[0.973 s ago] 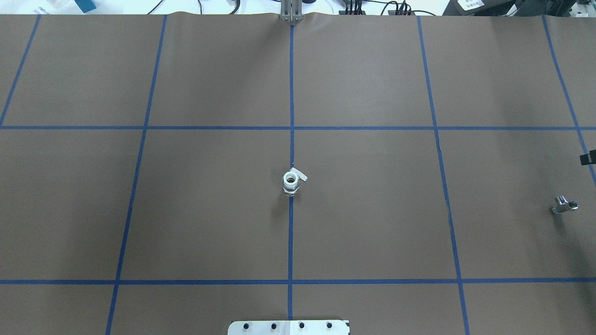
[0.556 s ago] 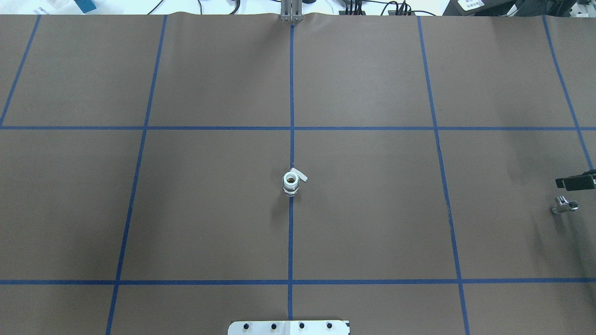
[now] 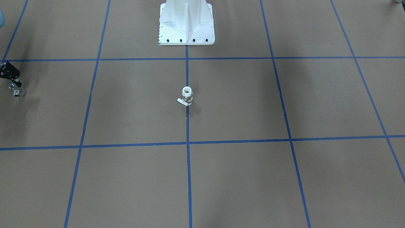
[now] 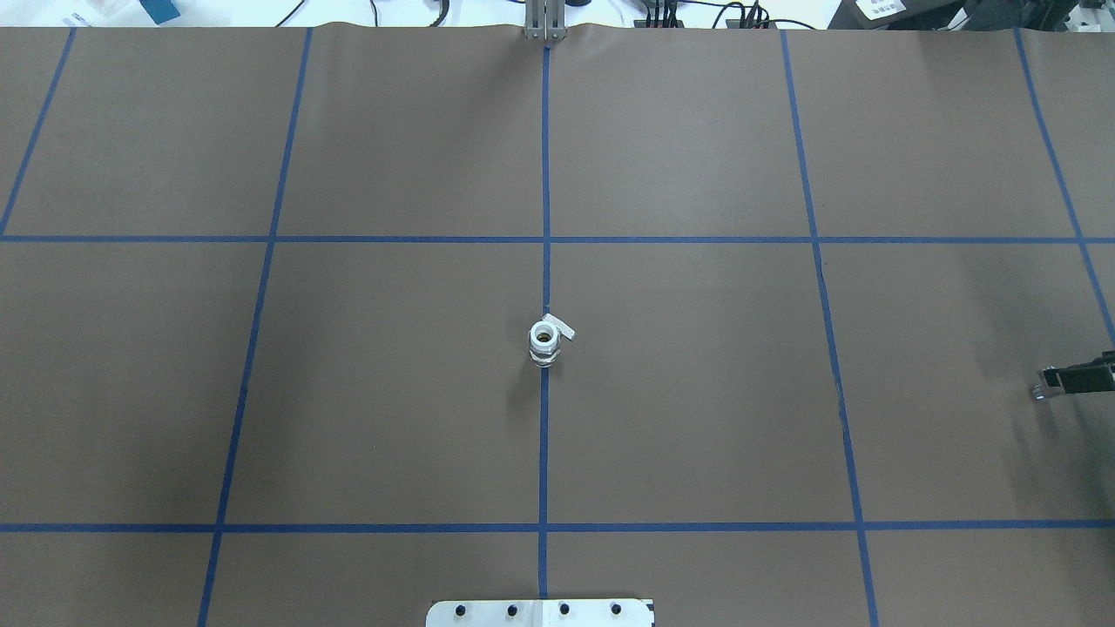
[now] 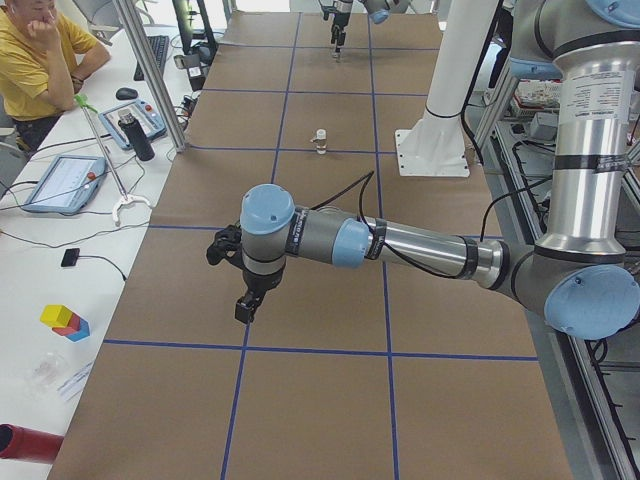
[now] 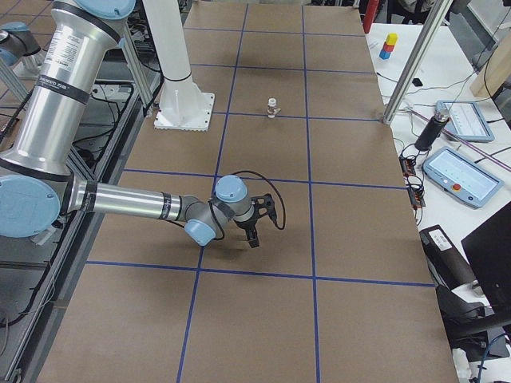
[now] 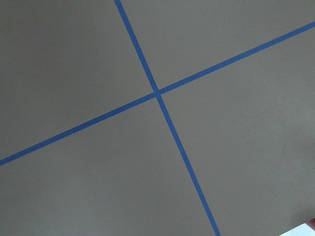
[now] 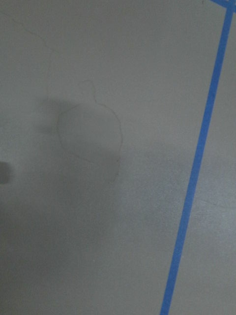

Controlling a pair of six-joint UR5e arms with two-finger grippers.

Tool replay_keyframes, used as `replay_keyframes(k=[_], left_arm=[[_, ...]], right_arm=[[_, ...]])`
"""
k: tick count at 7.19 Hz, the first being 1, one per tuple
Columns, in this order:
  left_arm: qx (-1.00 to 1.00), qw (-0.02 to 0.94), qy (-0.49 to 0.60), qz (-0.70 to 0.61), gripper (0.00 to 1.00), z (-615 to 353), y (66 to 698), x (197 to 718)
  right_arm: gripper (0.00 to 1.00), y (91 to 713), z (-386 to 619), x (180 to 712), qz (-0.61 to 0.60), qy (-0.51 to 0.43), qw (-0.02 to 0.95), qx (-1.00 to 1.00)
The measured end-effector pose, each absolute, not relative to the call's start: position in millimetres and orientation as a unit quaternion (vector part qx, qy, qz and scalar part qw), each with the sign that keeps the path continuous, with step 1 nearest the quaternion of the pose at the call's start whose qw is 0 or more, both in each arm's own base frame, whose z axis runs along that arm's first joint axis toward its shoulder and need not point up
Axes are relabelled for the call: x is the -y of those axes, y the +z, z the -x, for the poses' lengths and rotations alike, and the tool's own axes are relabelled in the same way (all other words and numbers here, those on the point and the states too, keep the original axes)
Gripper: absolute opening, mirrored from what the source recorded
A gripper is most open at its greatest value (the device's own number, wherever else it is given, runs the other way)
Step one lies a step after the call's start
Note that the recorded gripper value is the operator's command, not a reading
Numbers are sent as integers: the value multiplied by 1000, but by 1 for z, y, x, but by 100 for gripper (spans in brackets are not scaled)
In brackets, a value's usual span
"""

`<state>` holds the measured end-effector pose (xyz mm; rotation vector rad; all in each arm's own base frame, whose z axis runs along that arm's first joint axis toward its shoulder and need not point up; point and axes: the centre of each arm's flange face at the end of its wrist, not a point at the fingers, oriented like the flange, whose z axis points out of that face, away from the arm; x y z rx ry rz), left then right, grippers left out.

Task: Assemble PPR valve and pipe with both arms
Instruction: 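Lower the right gripper onto the chrome pipe fitting and grasp it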

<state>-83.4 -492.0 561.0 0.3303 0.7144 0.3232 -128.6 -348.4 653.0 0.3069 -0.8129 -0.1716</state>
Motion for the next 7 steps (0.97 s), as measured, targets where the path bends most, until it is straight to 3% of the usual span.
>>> replay_keyframes(k=[7], left_arm=[[-347, 911, 156, -158, 100, 83, 563, 492]], right_arm=[[55, 652, 142, 345, -144, -100, 901, 396]])
